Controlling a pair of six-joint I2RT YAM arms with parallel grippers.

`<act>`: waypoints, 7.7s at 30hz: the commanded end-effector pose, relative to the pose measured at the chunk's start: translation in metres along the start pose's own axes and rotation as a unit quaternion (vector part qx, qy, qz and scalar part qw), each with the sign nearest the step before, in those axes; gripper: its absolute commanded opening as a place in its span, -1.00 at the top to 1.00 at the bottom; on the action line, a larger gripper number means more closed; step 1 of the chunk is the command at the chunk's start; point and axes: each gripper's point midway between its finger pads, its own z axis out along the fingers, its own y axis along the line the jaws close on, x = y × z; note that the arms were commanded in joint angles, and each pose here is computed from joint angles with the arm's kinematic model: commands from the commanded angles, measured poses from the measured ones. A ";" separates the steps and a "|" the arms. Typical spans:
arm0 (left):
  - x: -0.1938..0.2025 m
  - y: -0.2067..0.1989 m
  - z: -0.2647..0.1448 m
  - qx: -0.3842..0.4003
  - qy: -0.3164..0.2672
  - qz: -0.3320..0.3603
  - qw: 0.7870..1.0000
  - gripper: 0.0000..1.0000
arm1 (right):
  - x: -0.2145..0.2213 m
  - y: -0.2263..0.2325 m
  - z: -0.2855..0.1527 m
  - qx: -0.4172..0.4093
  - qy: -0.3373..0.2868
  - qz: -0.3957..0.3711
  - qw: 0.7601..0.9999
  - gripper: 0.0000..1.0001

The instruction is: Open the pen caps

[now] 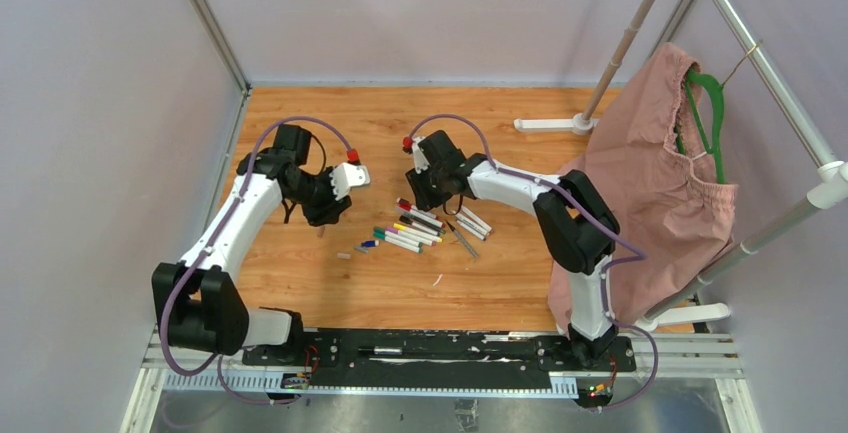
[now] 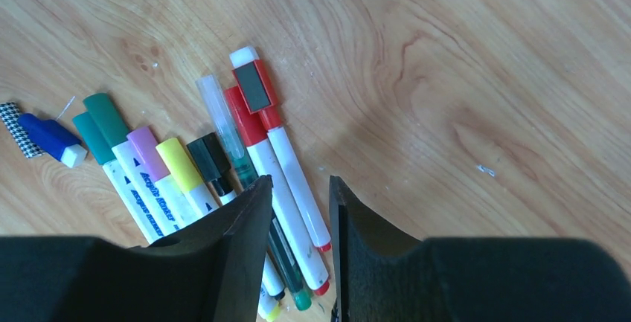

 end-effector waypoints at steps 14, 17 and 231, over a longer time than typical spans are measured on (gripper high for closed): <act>-0.011 -0.007 -0.016 -0.005 -0.038 -0.050 0.998 0.06 | 0.015 0.002 0.021 -0.006 0.036 -0.018 0.999 0.41; -0.012 -0.007 -0.017 -0.005 -0.041 -0.052 0.998 0.06 | 0.022 0.005 0.026 -0.003 0.045 -0.029 0.999 0.39; -0.005 0.054 -0.059 -0.122 -0.063 -0.100 0.985 -0.41 | 0.039 0.023 0.007 0.029 0.046 -0.044 0.998 0.90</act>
